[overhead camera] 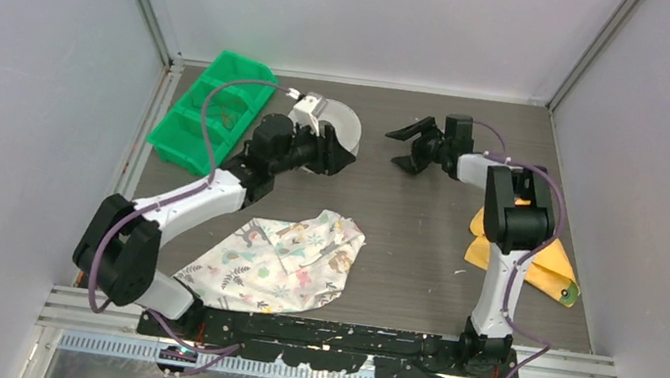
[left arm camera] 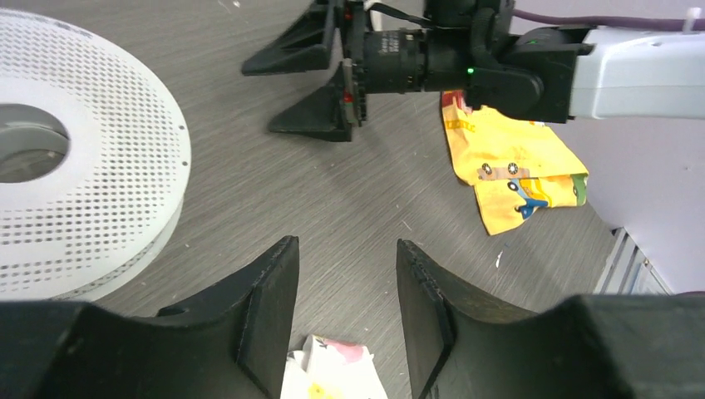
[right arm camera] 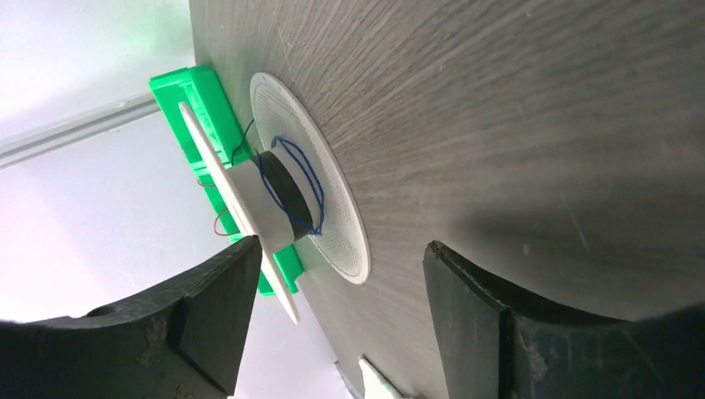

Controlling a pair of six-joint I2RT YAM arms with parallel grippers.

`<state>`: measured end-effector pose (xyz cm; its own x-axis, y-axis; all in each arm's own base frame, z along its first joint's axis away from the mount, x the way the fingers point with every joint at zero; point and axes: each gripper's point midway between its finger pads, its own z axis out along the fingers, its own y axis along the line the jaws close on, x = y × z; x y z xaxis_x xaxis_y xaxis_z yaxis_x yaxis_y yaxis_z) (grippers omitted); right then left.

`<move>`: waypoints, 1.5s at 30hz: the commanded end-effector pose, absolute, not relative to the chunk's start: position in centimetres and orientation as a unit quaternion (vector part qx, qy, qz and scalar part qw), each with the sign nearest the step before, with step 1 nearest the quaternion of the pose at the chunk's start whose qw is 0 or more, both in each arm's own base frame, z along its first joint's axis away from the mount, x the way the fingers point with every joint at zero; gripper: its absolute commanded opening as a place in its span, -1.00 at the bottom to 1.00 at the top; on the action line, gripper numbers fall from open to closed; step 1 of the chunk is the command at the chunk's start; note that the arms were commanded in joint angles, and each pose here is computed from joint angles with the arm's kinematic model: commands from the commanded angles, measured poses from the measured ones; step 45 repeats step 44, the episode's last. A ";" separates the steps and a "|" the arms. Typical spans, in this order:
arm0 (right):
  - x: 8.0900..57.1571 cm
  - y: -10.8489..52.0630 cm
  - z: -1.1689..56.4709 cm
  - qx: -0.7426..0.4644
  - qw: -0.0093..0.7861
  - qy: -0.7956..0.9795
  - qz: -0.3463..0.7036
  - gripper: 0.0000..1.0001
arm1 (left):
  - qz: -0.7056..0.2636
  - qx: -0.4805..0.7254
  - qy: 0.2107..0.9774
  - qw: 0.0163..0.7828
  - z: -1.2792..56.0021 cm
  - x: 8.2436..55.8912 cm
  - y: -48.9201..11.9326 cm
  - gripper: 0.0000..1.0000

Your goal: Wrap the cables

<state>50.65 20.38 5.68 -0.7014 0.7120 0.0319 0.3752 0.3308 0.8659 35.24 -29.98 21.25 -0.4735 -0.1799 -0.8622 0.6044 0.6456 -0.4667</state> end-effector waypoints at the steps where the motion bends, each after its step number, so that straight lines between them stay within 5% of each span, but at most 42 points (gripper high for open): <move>1: 49.6 17.4 12.1 0.286 0.257 0.836 0.391 0.54 | -0.353 0.141 0.758 0.530 26.4 34.7 -27.6 -0.02; 8: 44.7 9.1 16.5 0.237 0.331 0.905 0.126 0.60 | -0.278 0.124 0.797 0.522 27.4 31.4 -22.7 0.02; 10: 42.5 6.1 17.1 0.243 0.340 0.908 0.039 0.70 | -0.255 0.101 0.808 0.521 27.4 30.4 -20.9 0.16; 11: 41.3 4.8 17.5 0.245 0.344 0.907 0.002 0.95 | -0.242 0.089 0.814 0.521 27.3 30.0 -20.0 0.26; 15: 36.9 1.2 19.0 0.269 0.356 0.891 -0.083 0.99 | -0.177 0.035 0.844 0.506 26.3 28.0 -15.8 0.79; 19: 33.6 -0.2 19.5 0.284 0.354 0.885 -0.106 0.99 | -0.127 0.014 0.871 0.475 24.5 25.6 -12.8 0.99; 28: 32.2 -0.1 19.3 0.271 0.354 0.890 -0.096 0.99 | -0.032 -0.087 0.892 0.442 21.7 23.9 -8.1 0.99; 45: 34.2 1.4 19.3 0.289 0.361 0.885 -0.055 0.99 | -0.009 -0.145 0.860 0.488 24.9 24.6 -6.1 0.99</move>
